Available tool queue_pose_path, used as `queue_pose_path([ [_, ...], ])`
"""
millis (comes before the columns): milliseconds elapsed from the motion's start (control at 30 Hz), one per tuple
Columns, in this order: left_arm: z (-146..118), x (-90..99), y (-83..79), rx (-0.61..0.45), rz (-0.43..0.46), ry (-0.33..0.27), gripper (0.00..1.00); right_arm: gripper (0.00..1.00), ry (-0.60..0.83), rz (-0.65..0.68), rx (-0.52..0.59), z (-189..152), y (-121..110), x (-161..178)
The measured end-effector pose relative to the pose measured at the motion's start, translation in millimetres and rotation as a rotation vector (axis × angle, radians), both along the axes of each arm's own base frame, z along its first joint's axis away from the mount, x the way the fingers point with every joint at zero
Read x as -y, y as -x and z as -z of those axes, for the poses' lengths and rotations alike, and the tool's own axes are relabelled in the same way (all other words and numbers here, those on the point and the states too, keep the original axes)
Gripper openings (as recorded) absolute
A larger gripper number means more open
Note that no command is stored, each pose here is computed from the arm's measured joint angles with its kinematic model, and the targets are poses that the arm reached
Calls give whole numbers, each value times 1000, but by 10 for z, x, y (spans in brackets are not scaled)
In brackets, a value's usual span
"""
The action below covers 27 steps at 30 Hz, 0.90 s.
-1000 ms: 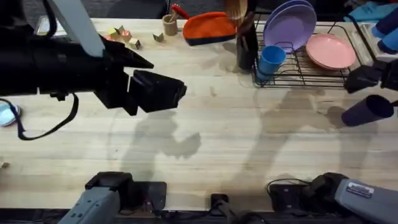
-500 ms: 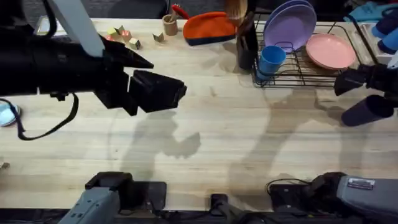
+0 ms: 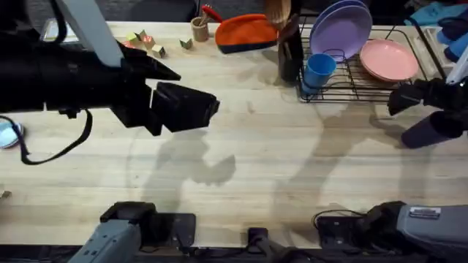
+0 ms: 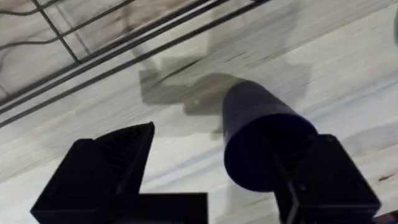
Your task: Pick up the cup on the table and put them onto the rack.
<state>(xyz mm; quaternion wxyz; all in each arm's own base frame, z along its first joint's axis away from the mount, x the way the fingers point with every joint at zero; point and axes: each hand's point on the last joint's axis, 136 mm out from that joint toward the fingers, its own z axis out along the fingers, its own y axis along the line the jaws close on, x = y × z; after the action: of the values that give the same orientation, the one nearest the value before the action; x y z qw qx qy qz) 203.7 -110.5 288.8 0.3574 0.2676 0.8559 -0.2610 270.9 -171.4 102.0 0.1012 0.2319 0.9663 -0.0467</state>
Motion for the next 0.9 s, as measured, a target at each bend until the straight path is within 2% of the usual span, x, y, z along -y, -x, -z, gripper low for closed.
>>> queue_pose_path([
  [100,0,0,0,0,0,0,994,879,1,0,2,0,-5,3],
  [200,0,0,0,0,0,0,993,699,1,3,3,-1,-6,4],
  [233,0,0,0,0,0,0,993,489,0,5,3,-1,-6,4],
  [267,0,0,0,0,0,0,993,407,1,3,2,1,-5,3],
  [367,0,0,1,0,0,0,995,250,0,7,3,0,-6,4],
  [400,0,0,1,0,0,0,993,80,0,7,3,0,-6,4],
  [500,0,0,1,0,0,0,993,36,1,7,3,0,-5,5],
  [800,0,0,1,0,0,0,993,32,-2,8,-5,-7,23,-9],
  [900,0,0,0,0,0,0,993,32,-7,7,-7,-101,109,-67],
])
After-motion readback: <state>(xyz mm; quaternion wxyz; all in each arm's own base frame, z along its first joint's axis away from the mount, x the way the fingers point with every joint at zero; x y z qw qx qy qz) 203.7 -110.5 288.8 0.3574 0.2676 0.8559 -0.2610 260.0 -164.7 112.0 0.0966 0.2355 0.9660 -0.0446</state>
